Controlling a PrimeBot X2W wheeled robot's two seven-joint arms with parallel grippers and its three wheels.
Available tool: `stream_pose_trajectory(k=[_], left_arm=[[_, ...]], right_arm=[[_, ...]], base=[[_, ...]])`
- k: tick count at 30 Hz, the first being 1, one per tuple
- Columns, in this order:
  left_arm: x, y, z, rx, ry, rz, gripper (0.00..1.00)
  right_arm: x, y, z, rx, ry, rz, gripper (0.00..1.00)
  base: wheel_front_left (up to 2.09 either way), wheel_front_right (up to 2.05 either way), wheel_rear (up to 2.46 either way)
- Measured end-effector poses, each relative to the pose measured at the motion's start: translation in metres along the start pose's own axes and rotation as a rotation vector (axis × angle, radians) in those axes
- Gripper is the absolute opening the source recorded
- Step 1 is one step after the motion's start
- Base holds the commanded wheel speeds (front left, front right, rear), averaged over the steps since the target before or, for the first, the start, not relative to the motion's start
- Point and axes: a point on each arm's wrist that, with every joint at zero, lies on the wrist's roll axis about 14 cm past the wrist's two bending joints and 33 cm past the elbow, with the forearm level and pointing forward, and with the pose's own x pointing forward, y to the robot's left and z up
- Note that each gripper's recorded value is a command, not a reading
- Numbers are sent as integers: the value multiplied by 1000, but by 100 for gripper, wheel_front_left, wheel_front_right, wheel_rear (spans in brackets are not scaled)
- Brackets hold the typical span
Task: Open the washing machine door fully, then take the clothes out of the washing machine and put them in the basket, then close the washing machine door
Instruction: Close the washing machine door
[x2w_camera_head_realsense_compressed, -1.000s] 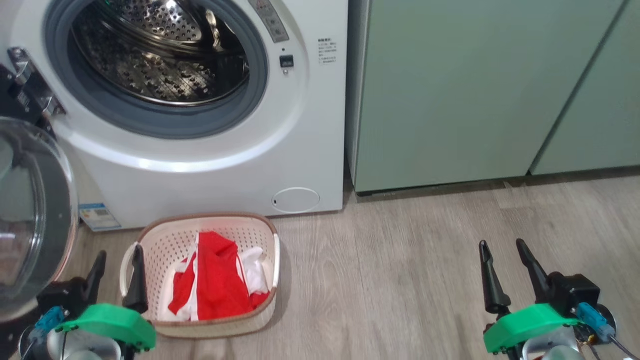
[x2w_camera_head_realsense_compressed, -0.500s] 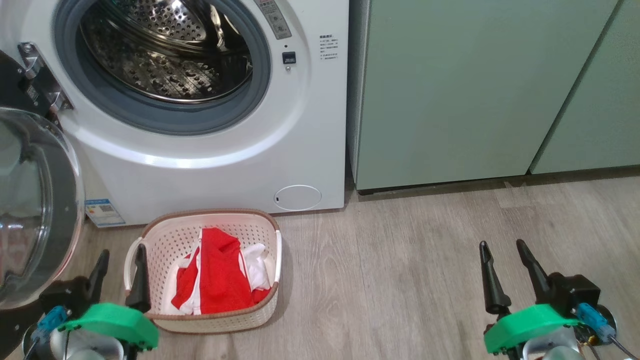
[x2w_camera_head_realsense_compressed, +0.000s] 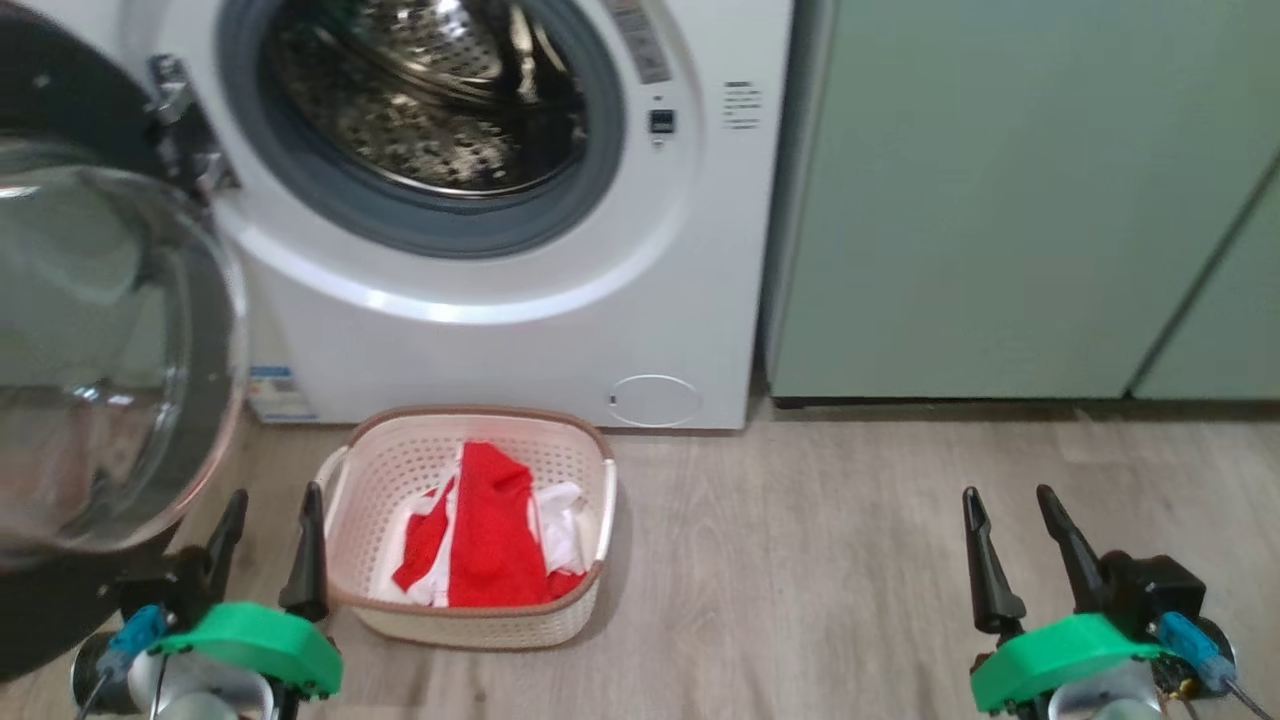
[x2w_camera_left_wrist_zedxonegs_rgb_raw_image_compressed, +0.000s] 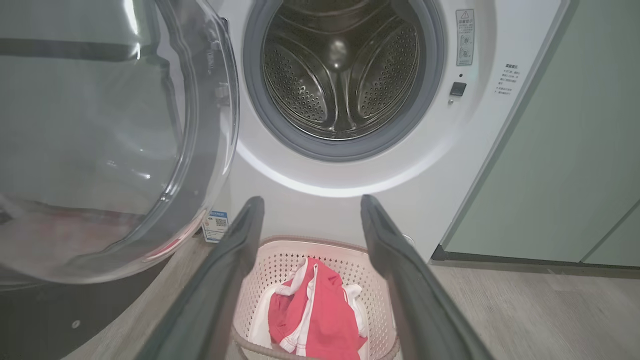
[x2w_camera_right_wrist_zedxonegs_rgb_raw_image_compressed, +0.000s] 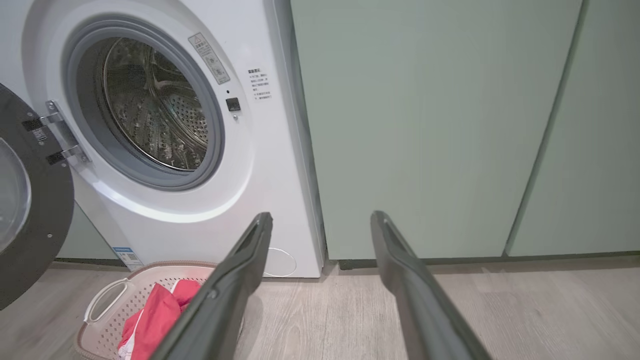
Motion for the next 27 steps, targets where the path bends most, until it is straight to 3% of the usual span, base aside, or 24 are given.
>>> stream_pose_trajectory(k=[11, 27], left_arm=[[-45, 56, 6, 3, -30, 180, 100], [-147, 150, 10, 3, -63, 540, 100]], right_arm=[[26, 65, -13, 15, 44, 198, 100], [47, 180, -26, 24, 93, 524, 100]], base=[[0, 0, 0], [0, 0, 0]])
